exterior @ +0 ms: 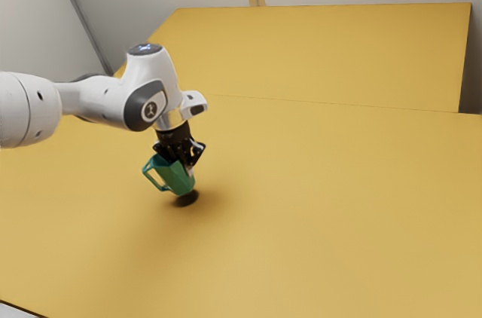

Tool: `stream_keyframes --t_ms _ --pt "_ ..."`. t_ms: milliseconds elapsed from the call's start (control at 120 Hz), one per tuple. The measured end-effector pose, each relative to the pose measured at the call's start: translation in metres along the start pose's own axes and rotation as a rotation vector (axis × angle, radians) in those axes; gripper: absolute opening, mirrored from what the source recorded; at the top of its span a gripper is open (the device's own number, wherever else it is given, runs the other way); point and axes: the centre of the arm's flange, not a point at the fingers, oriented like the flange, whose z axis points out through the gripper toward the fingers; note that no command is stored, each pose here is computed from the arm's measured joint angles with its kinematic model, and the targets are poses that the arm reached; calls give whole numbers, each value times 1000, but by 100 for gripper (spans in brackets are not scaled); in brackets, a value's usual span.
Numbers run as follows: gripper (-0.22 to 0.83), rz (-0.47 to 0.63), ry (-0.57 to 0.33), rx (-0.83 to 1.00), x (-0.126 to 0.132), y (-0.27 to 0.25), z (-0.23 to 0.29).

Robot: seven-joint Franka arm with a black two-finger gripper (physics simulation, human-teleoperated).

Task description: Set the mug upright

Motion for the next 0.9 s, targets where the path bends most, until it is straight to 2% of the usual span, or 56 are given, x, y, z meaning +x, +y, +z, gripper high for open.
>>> stream_keyframes --t_ms 483,700,792,900 --pt "-16 -49 -19 4 9 3 38" --pt "29 -54 1 -10 9 3 25" --pt "40 -52 22 -15 8 3 13" --pt "49 -49 47 -20 6 3 -2"
